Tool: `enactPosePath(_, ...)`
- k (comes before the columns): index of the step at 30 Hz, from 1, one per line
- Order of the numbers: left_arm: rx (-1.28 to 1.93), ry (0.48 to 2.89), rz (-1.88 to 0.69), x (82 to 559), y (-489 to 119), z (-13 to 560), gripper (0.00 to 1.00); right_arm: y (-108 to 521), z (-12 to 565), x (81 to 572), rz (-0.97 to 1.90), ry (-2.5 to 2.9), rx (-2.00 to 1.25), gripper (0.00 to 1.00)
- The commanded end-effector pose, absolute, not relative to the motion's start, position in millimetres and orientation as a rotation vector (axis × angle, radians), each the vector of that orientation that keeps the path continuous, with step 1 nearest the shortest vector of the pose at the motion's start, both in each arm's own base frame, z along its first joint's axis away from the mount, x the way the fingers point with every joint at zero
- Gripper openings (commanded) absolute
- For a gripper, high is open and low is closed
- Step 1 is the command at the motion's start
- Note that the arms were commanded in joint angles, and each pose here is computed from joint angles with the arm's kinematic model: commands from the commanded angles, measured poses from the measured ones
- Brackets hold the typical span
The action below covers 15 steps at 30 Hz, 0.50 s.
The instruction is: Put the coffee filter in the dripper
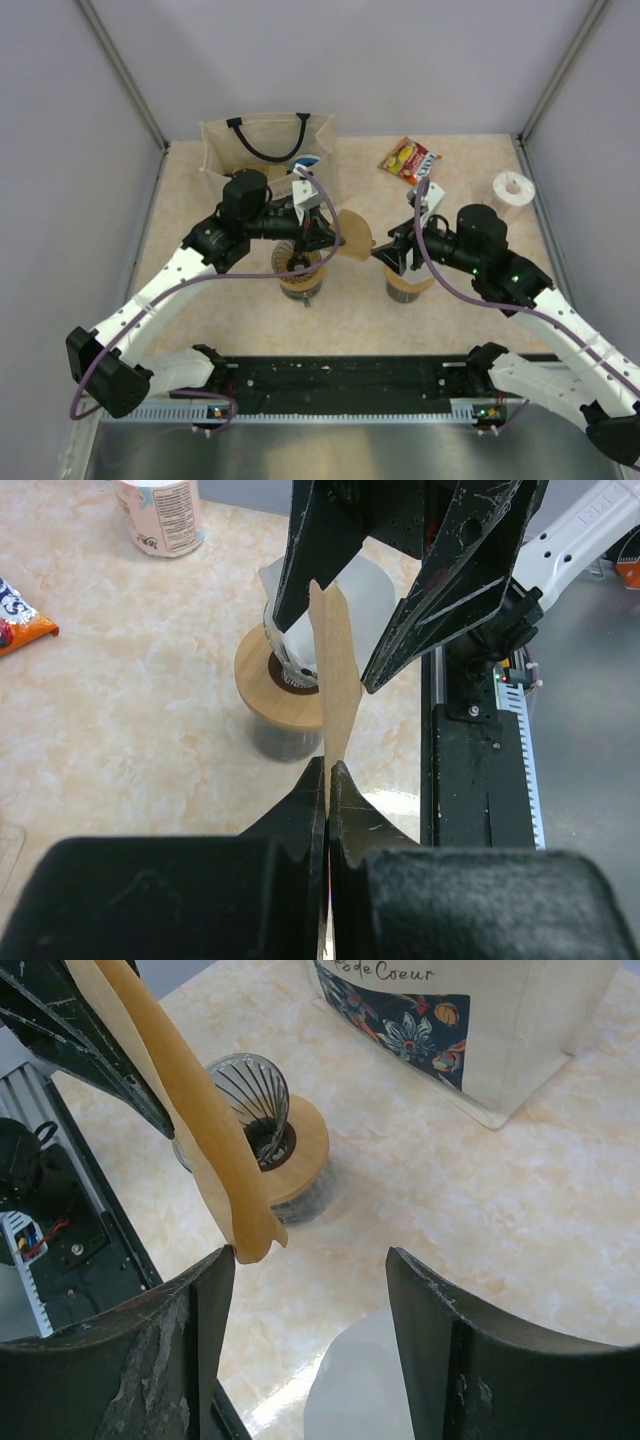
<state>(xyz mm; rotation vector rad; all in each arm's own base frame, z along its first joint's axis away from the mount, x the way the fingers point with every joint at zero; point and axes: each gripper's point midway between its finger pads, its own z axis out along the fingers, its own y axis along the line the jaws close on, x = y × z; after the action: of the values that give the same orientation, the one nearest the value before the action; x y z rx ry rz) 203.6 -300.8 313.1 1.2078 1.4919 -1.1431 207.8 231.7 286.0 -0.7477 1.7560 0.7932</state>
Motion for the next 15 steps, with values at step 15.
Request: enactPosePath(15,1.238,1.377,-1.135,195.1,-298.3,341.5,0.00,225.4,314.3,211.8,0.746,1.690,-0.719,0.63)
